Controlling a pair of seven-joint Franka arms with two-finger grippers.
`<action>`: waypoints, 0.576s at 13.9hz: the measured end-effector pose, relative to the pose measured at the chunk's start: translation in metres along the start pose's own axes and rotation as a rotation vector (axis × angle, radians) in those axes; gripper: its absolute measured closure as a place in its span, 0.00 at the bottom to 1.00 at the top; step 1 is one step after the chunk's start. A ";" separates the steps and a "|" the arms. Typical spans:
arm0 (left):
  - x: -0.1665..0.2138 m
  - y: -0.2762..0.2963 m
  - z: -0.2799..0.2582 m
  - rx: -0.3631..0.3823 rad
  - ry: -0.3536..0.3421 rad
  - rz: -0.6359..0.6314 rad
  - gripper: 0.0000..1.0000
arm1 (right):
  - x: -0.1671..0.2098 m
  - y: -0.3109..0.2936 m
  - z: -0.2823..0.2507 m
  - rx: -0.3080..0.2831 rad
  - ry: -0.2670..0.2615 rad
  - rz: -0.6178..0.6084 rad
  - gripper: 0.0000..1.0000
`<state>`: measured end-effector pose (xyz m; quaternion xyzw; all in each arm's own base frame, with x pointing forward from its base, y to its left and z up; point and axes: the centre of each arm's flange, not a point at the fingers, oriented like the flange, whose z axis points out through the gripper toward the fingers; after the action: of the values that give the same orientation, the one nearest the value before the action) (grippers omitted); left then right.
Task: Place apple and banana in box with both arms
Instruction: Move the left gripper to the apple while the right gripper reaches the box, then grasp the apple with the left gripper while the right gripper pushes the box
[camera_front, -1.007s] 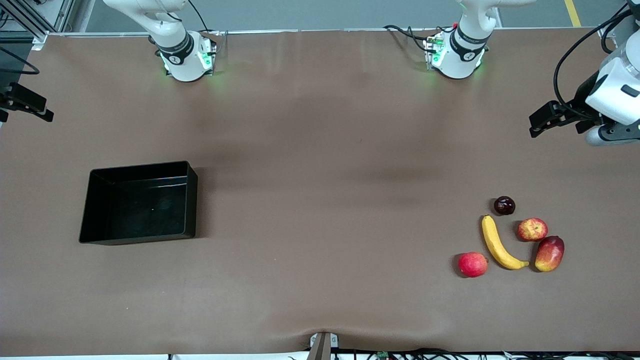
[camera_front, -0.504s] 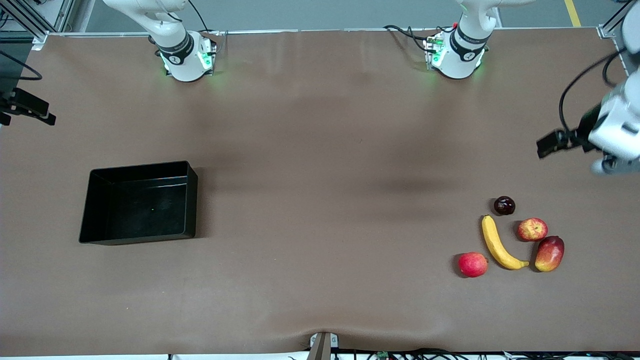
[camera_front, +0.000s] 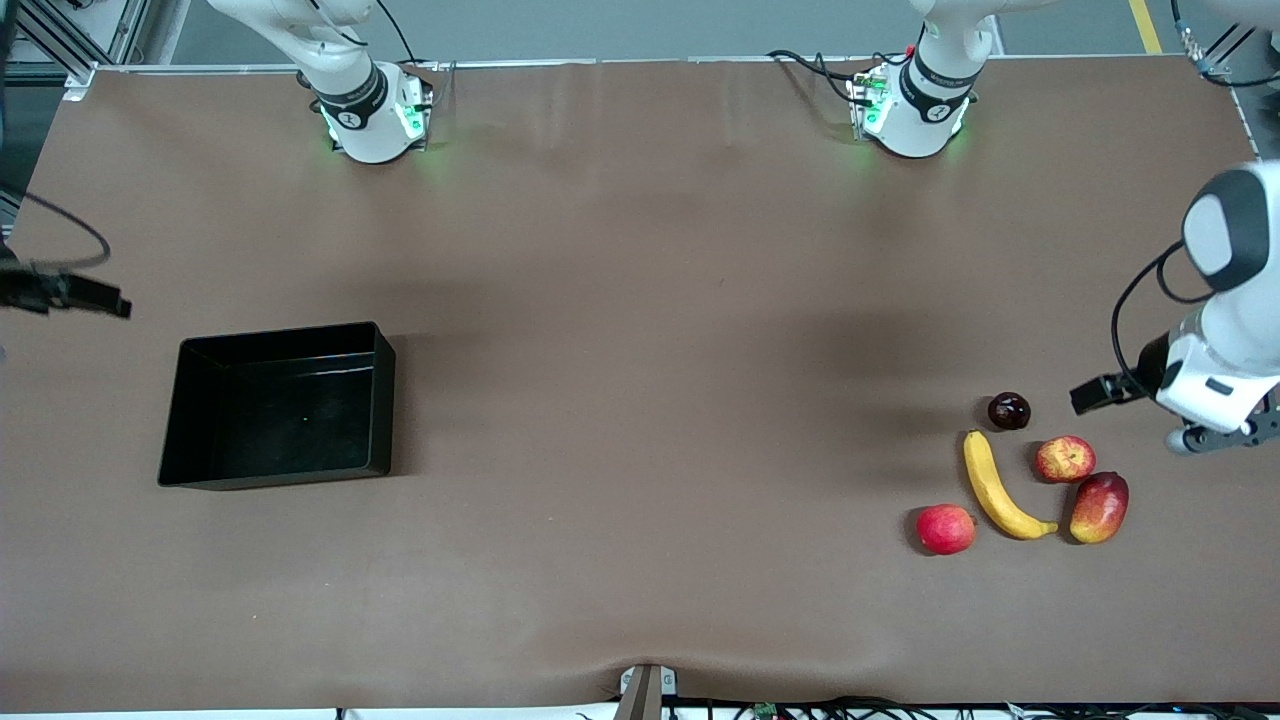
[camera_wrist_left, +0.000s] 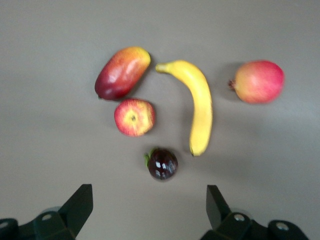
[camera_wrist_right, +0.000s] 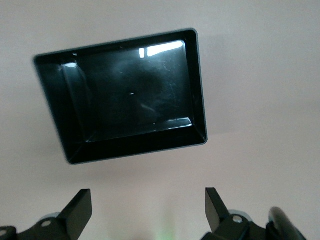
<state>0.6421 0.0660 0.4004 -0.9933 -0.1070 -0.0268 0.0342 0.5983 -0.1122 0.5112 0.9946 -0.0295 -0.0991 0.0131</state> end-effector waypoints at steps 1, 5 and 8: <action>0.006 -0.009 0.023 -0.006 0.011 -0.015 0.00 | 0.017 0.007 0.023 -0.014 -0.002 -0.012 0.00; 0.021 -0.033 0.115 -0.027 0.032 -0.056 0.00 | 0.064 0.051 0.107 -0.010 0.004 -0.038 0.00; 0.022 -0.037 0.154 -0.035 0.025 -0.065 0.00 | 0.077 0.088 0.164 0.086 -0.001 -0.059 0.00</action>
<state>0.6624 0.1175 0.2504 -0.9894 -0.1381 -0.0421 0.0175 0.6366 -0.2079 0.3386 0.9946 -0.0045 -0.0985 -0.0325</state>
